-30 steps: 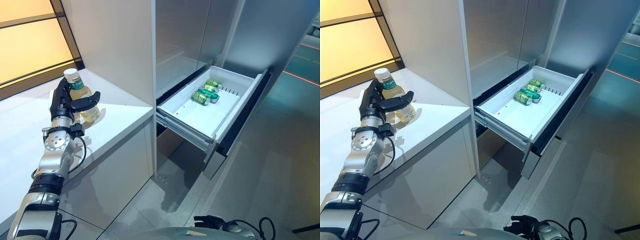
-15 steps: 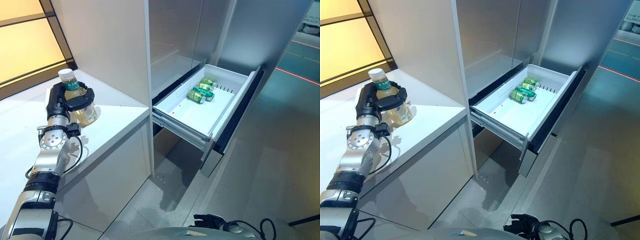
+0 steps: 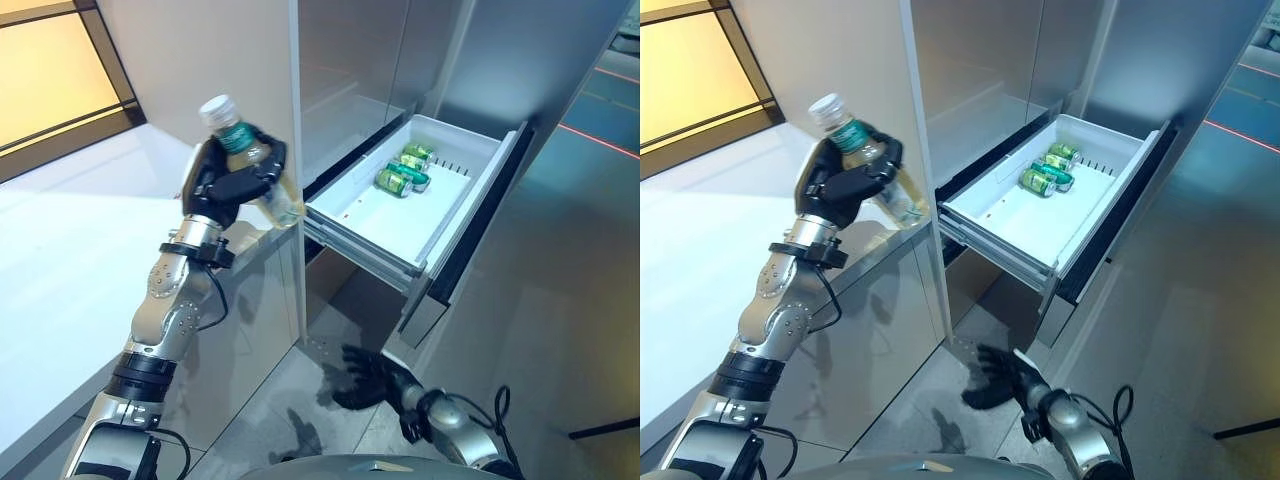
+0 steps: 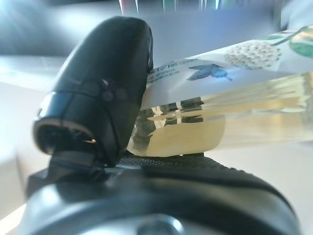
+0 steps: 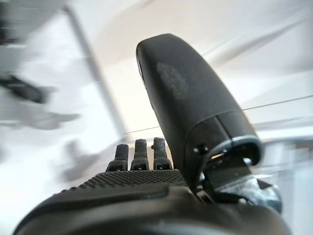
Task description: Put drinks into fridge and close the fridge
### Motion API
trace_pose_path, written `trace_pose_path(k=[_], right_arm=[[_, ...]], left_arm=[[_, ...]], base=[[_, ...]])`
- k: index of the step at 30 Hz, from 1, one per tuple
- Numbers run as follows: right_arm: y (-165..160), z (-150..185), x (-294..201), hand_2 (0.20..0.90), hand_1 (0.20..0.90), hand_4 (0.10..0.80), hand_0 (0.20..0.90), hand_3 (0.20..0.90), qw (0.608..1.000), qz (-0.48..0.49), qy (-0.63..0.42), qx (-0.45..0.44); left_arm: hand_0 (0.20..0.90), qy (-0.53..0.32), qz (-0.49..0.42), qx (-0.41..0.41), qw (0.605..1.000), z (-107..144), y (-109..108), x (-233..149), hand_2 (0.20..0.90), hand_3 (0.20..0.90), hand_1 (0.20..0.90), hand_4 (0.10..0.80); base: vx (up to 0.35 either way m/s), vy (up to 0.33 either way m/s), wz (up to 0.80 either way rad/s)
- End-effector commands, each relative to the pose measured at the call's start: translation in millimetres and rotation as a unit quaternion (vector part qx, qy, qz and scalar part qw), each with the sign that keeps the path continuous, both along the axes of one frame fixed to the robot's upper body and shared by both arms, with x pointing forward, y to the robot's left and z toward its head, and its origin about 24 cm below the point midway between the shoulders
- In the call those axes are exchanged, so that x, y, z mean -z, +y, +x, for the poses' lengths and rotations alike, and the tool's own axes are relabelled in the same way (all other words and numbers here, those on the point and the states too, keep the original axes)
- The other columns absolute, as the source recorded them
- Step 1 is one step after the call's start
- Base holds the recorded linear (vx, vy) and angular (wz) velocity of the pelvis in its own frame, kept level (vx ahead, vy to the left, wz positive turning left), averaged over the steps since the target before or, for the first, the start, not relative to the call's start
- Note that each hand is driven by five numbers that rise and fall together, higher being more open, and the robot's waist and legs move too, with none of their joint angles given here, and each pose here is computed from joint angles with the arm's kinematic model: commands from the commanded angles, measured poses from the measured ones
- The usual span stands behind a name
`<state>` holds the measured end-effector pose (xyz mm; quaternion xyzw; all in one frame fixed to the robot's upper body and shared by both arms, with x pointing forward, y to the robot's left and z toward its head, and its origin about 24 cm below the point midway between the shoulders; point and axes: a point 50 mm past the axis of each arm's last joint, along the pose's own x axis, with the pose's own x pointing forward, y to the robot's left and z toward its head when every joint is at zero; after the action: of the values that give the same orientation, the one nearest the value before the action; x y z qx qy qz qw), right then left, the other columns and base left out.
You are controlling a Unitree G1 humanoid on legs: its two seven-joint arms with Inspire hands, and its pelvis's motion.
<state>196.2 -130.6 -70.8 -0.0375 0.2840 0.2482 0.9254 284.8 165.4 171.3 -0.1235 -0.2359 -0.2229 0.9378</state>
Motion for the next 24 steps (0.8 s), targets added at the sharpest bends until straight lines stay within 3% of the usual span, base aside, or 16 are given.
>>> trace_pose_path(k=[1, 7, 11, 16, 24], right_arm=[[11, 38, -57, 0.900, 0.900, 0.800, 0.900, 0.900, 0.990, 0.063, -0.123, -0.029], [2, 61, -146, 0.900, 0.900, 0.800, 0.900, 0.900, 0.952, 0.098, -0.283, -0.069], [1, 69, -191, 0.900, 0.900, 0.800, 0.900, 0.900, 0.926, 0.147, -0.338, -0.084], [4, 68, -208, 0.900, 0.900, 0.800, 0.900, 0.900, 0.913, 0.201, -0.339, -0.104], [11, 68, -221, 0.900, 0.900, 0.800, 0.900, 0.900, 0.904, 0.240, -0.327, -0.135]], left_arm=[[0.300, -0.234, -0.059, 0.091, 0.966, -24, -17, -85, 0.300, 0.200, 0.300, 0.100], [0.300, -0.220, -0.036, 0.155, 0.962, -32, -26, -68, 0.300, 0.200, 0.300, 0.100], [0.300, -0.191, -0.027, 0.200, 0.961, -33, -33, -56, 0.300, 0.200, 0.300, 0.100], [0.300, -0.157, -0.010, 0.235, 0.959, -34, -49, -43, 0.300, 0.200, 0.300, 0.100], [0.300, -0.120, 0.018, 0.221, 0.968, -26, -59, -33, 0.300, 0.200, 0.300, 0.100]], base=[[-0.079, -0.075, 0.01], [-0.083, -0.065, 0.00], [-0.087, -0.054, -0.04], [-0.060, -0.048, 0.01], [-0.036, -0.034, -0.01]])
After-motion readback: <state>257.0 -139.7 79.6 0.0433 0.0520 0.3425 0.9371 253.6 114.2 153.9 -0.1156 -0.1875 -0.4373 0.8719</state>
